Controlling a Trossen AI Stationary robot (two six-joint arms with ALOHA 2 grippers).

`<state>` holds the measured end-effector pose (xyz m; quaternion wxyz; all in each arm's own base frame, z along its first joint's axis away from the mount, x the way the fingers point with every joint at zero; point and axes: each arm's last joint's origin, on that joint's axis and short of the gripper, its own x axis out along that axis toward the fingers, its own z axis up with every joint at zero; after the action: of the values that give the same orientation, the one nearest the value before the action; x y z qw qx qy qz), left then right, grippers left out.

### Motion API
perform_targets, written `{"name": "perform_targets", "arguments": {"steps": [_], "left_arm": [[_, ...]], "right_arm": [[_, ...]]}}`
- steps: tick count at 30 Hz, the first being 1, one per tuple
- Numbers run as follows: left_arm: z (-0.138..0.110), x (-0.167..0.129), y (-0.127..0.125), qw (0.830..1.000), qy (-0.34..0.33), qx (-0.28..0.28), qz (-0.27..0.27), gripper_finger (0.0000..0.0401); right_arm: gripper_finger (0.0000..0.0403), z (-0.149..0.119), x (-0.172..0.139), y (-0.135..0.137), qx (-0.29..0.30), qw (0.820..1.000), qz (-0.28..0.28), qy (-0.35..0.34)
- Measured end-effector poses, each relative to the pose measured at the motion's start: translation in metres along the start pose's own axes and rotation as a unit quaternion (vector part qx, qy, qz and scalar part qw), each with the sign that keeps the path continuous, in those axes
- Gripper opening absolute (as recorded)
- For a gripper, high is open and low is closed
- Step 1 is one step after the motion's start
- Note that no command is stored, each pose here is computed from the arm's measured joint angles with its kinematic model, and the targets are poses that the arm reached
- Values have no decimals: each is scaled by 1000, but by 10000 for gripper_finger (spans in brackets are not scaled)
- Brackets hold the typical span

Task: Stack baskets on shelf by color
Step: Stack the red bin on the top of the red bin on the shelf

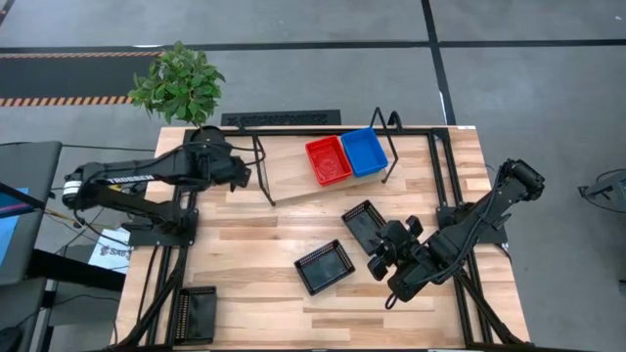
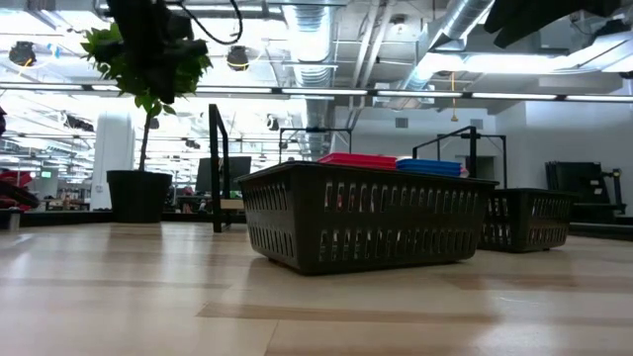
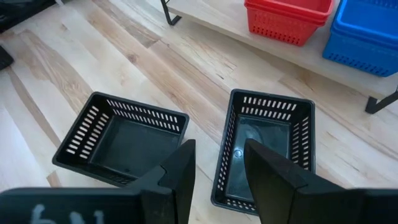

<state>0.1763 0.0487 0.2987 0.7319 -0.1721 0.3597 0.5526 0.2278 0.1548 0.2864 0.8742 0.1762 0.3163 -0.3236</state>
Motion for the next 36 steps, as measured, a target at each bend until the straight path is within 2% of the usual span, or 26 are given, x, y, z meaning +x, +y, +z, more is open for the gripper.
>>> {"name": "perform_targets", "arguments": {"steps": [3,8,10,16,22,36], "left_arm": [[-3,12,-4,1000,10,-13,-20,0],[-4,35,-15,994,20,-34,-98,0],[-4,42,-16,992,17,-44,-113,0],[-3,56,-14,990,8,-72,-117,0],[5,61,-20,984,-12,-82,-160,0],[12,72,-22,984,-27,-82,-154,0]], "right_arm": [[159,0,0,0,-1,1000,0,0],[159,0,0,0,-1,1000,0,0],[159,0,0,0,-1,1000,0,0],[159,-1,-1,0,-4,1000,1,0],[159,-1,-1,0,-4,1000,1,0],[159,0,-1,1,3,1000,6,-1]]}}
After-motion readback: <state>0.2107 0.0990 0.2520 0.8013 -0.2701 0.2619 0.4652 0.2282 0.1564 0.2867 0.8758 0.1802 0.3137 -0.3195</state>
